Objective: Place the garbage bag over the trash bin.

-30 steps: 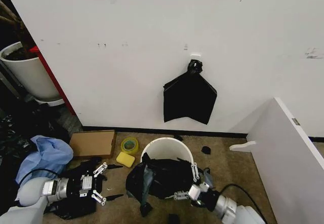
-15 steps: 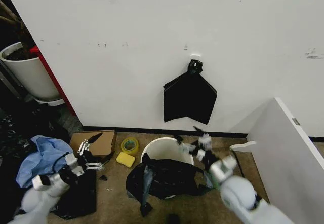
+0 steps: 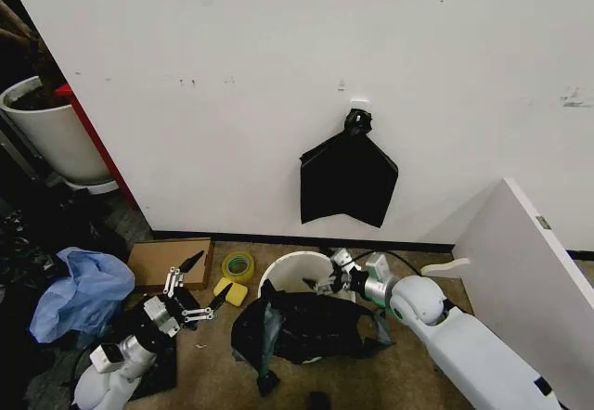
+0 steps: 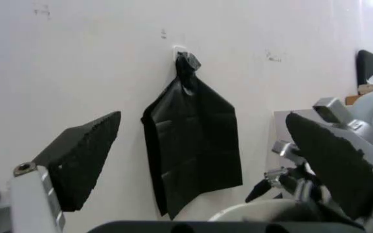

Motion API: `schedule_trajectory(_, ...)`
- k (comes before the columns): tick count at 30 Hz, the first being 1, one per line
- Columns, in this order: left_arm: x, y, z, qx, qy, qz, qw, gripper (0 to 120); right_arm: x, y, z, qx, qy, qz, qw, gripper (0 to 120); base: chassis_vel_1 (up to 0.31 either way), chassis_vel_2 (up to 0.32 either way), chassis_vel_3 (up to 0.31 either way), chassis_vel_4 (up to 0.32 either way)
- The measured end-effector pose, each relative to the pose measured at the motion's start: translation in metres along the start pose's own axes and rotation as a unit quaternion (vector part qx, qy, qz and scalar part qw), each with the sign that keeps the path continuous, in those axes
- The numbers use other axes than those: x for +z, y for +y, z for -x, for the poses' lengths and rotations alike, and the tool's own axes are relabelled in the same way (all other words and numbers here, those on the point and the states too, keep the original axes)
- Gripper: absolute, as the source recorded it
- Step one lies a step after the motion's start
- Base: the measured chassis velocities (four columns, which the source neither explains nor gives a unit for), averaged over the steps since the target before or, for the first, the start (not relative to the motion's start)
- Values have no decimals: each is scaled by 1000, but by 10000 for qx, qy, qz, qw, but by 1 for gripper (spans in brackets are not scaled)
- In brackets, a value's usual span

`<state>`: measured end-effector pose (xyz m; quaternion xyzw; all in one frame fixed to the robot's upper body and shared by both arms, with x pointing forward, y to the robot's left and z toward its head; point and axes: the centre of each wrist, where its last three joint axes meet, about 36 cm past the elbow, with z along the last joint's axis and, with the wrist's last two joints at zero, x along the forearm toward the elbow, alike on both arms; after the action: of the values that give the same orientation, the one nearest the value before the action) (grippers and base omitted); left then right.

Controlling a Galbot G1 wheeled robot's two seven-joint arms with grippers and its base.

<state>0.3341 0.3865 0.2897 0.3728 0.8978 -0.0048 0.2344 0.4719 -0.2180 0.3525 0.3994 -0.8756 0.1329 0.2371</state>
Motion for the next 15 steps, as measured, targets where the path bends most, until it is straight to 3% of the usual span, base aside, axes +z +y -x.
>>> schedule_trajectory(4,1,-4,-2,-29,19,79,10000,100,-4,-6,14,145,-60,58,9999,99,0,0,0,0)
schedule_trajectory(8,1,-3,-6,-74,42,128,9999,100,-13,-8,15,175,-165,41,9997,87,0,0,0,0)
schedule_trajectory(11,1,-1,-7,-70,68,146,9998,100,-16,-6,9,169,-206,33,9996,86,0,0,0,0)
schedule_trajectory(15,5,-2,-5,-63,82,127,9999,100,-13,0,-2,148,-246,-17,9996,95,0,0,0,0)
